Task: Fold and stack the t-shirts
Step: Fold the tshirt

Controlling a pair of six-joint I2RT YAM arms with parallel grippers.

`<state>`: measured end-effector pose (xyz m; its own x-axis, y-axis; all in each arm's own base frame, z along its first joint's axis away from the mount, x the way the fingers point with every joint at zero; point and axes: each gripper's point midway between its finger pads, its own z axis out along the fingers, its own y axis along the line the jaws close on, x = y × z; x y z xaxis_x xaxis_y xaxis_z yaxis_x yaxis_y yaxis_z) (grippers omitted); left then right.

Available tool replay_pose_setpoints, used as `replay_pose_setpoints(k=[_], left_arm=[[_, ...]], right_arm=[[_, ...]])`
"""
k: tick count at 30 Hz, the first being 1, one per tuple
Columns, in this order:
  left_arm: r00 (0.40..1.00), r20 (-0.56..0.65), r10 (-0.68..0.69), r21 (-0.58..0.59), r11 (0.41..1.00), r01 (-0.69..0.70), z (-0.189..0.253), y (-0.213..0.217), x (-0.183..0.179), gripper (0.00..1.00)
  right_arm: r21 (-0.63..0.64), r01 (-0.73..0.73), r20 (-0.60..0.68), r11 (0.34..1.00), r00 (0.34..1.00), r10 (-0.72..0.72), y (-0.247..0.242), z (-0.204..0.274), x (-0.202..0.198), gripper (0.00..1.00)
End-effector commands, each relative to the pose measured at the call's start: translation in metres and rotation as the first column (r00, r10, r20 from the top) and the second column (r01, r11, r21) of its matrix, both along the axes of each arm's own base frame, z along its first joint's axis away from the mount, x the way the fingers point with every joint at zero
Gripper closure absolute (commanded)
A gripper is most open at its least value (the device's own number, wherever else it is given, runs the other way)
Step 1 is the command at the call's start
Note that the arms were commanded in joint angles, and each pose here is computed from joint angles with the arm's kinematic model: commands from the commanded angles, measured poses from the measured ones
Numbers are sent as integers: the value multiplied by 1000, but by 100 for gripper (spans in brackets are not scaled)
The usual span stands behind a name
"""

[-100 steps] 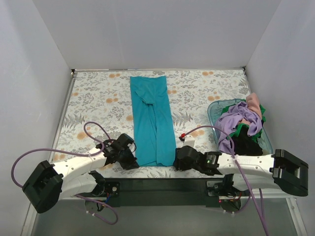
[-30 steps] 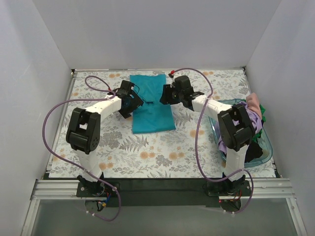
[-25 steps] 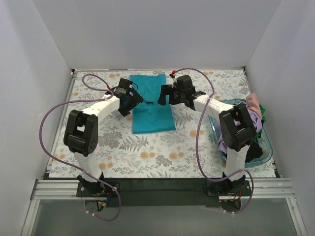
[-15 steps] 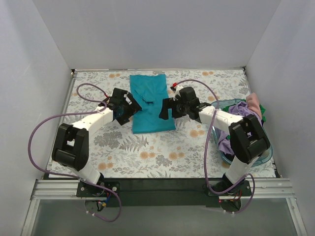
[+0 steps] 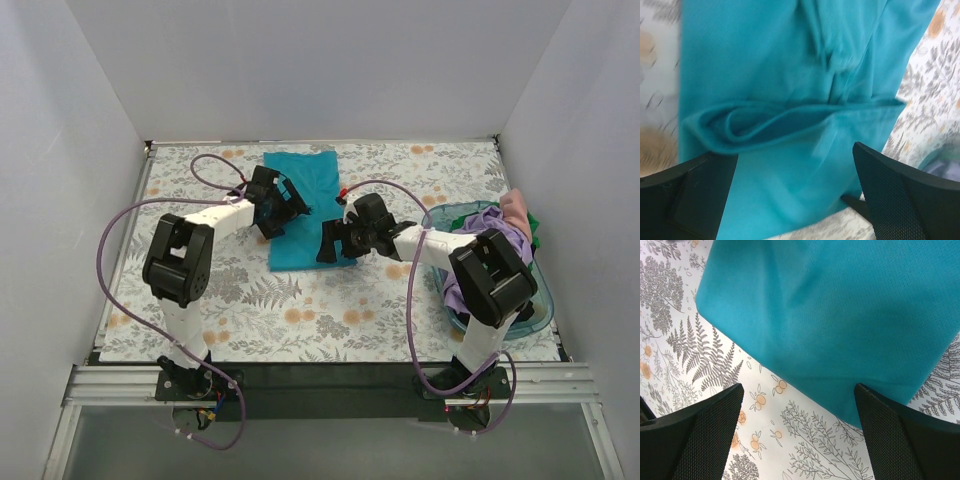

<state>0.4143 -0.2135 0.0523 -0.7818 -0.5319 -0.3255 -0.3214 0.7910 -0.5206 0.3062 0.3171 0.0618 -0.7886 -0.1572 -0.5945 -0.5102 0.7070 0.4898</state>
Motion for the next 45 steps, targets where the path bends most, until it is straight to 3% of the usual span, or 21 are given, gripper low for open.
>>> replay_pose_setpoints(k=[1,7,10,17,28,36,39,43,45], left_arm=[[997,78,9,26,1000,-11,12,-4,38,2],[994,-1,107,195,975,-105,-25,22,89,2],[993,-50,110,220,971,-97,-34,25,87,2],[995,-73,65,147,988,-53,-23,25,40,2],[986,98,136,171,973,-152,63,63,-5,2],[977,32,209,156,965,-211,41,89,-78,2],[979,4,201,137,970,-200,25,88,-91,2],[981,-64,185,144,974,-175,5,84,-99,20],[978,-86,190,154,972,-175,-5,85,-99,24]], right_arm=[[17,-13,18,1000,1000,12,3,0,1,2],[-41,-36,0,999,999,36,-7,-16,-7,2],[-67,-40,12,997,999,41,-11,-19,-7,2],[-65,-33,2,997,999,33,-13,-18,-9,2],[-36,22,14,999,1000,-22,-28,3,-31,2],[-16,44,21,999,999,-43,-24,13,-33,4],[-25,48,24,999,999,-47,-19,11,-24,9],[-63,53,8,997,999,-53,-15,-4,-14,21],[-73,56,-3,996,998,-57,-13,-10,-11,26]])
